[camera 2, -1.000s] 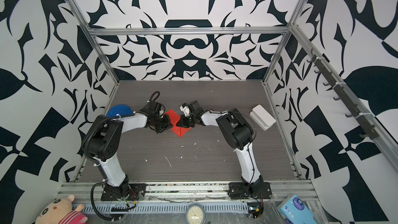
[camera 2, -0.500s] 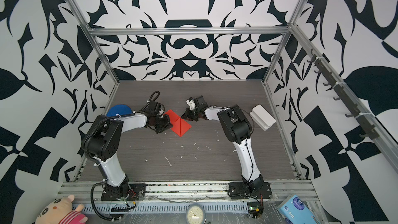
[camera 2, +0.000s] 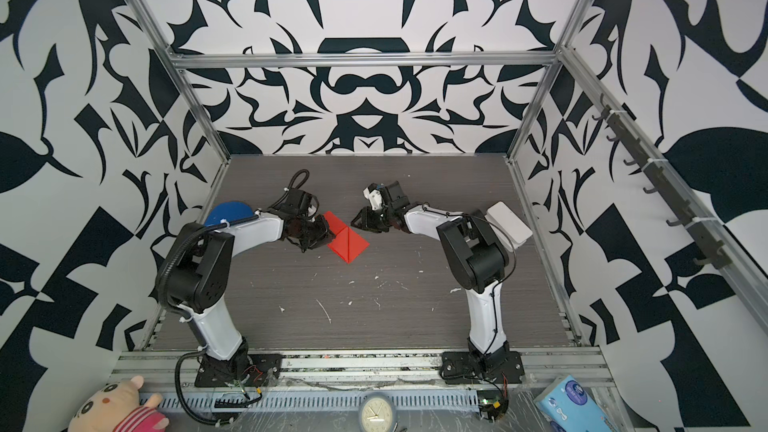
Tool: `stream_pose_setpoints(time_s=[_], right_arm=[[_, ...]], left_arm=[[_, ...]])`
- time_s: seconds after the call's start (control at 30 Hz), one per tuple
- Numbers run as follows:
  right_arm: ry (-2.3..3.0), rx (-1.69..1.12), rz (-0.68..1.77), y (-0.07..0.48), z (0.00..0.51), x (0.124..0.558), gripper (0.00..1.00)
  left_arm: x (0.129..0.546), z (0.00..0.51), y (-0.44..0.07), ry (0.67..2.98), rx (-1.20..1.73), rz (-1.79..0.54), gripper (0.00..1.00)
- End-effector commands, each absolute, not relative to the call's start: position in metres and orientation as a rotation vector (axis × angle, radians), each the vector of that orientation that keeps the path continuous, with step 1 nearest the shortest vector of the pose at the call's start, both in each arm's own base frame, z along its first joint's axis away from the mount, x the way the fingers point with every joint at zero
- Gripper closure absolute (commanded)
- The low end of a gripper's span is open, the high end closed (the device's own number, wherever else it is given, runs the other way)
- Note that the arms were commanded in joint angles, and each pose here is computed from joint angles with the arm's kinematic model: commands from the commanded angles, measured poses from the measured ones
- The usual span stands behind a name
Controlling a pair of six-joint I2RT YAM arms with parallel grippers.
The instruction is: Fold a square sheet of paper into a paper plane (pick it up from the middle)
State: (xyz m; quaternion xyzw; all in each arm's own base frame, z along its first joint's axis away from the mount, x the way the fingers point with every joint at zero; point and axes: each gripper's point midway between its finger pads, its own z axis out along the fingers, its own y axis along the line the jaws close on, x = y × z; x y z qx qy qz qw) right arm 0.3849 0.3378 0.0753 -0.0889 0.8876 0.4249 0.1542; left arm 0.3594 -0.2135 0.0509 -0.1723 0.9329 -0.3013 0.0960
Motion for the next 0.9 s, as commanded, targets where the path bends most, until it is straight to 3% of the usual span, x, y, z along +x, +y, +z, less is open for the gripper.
stream_pose_setpoints(time_s=[0.0,0.17,0.53,0.67,0.87], right_arm=[[2.594,-0.35,1.256,0.346,0.069,0.362,0.63],[2.619,-0.37,1.264,0.355,0.058,0.36,0.62],[2.607,-0.454,1.347,0.375,0.053,0.356,0.65],[2.575,-0.477,1.386,0.381,0.06,0.355,0.68],[2.567,-0.483,1.406,0.385,0.061,0.356,0.69]], left_arm=[[0.364,0.079,-0.209,2.672,-0.54,-0.912,0.71],[0.351,0.074,-0.195,2.635,-0.62,-0.895,0.6],[0.337,0.067,-0.194,2.587,-0.644,-0.976,0.56],[0.337,0.052,-0.19,2.639,-0.682,-0.906,0.67],[0.345,0.039,-0.197,2.67,-0.668,-0.917,0.93]])
